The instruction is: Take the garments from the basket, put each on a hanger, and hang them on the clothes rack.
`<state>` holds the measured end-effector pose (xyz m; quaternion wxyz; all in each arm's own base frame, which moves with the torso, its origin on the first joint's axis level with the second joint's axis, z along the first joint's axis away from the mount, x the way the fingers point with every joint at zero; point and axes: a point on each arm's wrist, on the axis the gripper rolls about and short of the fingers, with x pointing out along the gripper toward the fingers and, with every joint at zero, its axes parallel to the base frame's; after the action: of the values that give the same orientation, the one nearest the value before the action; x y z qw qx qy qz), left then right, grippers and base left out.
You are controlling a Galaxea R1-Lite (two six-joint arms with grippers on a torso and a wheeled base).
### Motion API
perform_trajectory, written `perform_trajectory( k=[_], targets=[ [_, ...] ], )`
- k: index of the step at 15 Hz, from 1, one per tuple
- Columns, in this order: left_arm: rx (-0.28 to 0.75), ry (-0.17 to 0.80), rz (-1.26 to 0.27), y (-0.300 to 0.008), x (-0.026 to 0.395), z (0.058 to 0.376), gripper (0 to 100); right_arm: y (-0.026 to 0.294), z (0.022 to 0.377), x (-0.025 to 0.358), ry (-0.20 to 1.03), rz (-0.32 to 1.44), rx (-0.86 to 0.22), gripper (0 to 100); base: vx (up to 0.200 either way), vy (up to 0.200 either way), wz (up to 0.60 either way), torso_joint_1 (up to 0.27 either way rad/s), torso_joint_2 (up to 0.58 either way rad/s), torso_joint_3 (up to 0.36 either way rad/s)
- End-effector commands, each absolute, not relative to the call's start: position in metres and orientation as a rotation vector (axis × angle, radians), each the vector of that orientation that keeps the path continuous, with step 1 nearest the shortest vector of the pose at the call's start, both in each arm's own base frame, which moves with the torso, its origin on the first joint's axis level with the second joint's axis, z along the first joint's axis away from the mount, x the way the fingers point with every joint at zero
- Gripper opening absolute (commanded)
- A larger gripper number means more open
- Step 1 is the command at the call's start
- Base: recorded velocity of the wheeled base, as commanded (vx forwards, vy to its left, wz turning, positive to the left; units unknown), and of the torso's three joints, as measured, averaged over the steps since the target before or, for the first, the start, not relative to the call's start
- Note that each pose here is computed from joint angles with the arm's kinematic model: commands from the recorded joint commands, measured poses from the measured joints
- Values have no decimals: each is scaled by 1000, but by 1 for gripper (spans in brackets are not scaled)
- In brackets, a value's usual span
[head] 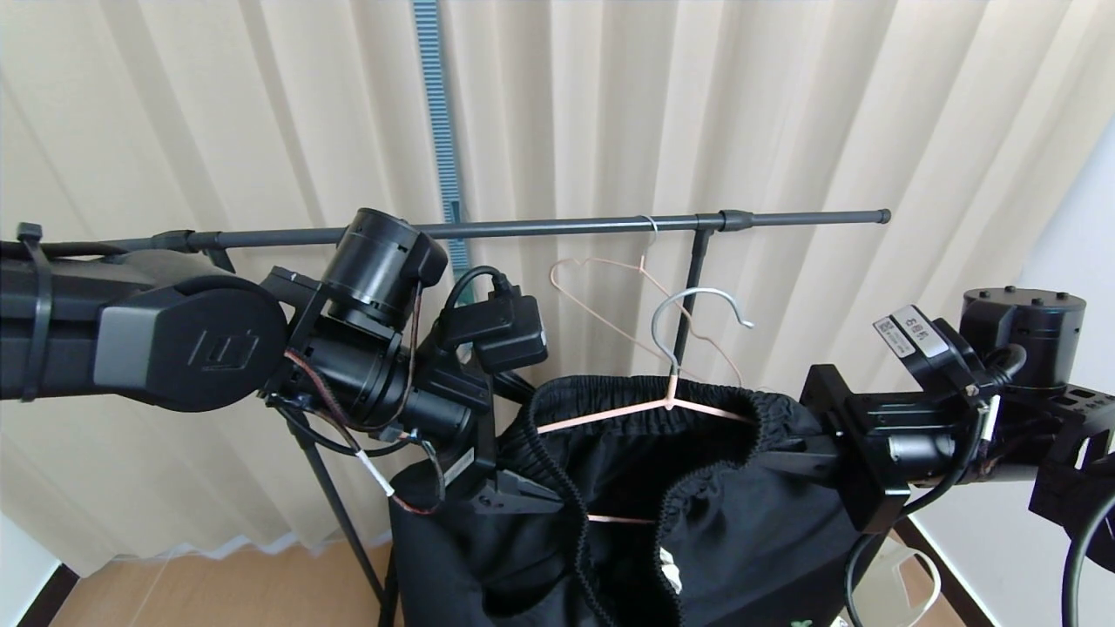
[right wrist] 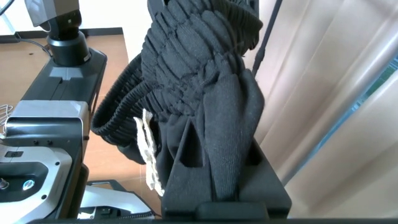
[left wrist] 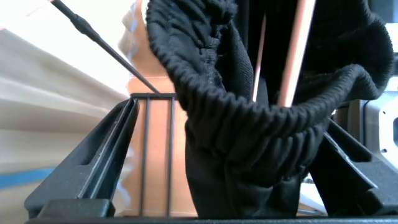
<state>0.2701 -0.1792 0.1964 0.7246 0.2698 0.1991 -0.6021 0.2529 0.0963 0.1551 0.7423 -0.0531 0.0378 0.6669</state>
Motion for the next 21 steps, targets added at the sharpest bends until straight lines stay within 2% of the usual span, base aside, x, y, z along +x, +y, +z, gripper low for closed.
perform_trajectory(
  k=[1,13,14,17,21],
  targets=[
    [594,436,-1330,-179,270,197,0,97,156,252,80,1465,-118,0,0,0,0,0,0,0],
    [594,404,-1313,-169,256,210,0,97,155,254,90,1409,-135,0,0,0,0,0,0,0],
    [594,400,-1311,-168,256,211,0,97,155,254,90,1409,-135,100,0,0,0,0,0,0],
    [595,393,-1305,-166,254,214,0,95,155,254,86,1402,-140,100,0,0,0,0,0,0],
    [589,376,-1274,-158,253,212,0,77,152,261,13,1337,-244,100,0,0,0,0,0,0]
  ],
)
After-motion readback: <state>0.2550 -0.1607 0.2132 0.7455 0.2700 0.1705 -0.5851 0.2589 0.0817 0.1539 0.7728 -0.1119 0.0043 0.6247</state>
